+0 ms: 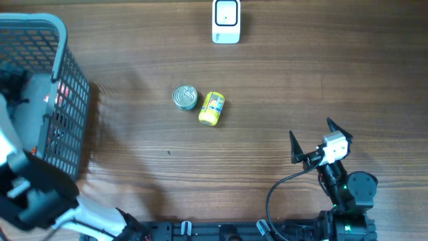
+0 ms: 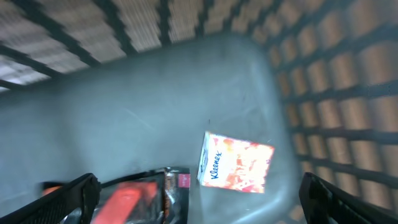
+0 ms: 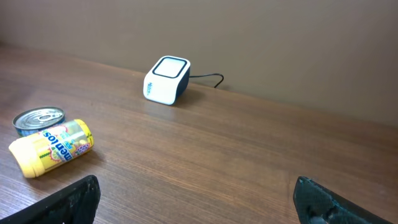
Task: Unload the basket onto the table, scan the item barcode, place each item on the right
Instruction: 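Reach into the basket and grasp the orange Kleenex tissue pack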
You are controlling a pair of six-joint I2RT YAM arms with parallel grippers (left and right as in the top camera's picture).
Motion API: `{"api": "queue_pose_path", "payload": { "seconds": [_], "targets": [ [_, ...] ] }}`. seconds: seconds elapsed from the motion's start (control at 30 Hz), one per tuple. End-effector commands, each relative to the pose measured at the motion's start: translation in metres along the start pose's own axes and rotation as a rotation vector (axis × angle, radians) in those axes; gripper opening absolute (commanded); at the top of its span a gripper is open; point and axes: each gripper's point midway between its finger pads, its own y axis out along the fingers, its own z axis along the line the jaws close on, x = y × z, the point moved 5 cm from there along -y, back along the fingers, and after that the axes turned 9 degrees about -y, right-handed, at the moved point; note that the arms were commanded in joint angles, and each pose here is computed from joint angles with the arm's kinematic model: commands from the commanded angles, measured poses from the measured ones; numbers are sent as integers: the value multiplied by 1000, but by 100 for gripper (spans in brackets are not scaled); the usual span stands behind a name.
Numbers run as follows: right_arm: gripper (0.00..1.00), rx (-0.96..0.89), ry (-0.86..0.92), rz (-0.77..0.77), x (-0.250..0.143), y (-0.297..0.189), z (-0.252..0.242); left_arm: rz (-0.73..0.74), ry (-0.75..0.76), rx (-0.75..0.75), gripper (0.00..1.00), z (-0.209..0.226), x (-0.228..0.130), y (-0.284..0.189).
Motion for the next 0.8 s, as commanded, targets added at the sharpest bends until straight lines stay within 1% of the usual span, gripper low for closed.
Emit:
{"api": "queue_pose_path", "payload": {
  "seconds": [0.0, 0.1, 0.13, 0.33, 0.77],
  "targets": [
    [100, 0, 15, 7, -1, 0, 1, 105, 115, 10, 100, -13, -26, 44],
    [100, -2, 15, 8, -2, 0, 0, 134, 249, 10, 100, -23, -40, 68],
    [100, -3, 15, 8, -2, 0, 0, 139, 262, 10, 100, -24, -42, 71],
    [100, -3, 15, 7, -1, 0, 0, 117, 290, -21, 100, -39, -47, 79],
    [100, -3, 15, 6, -1, 0, 0, 179, 309, 30, 100, -33, -66, 115]
  ]
}}
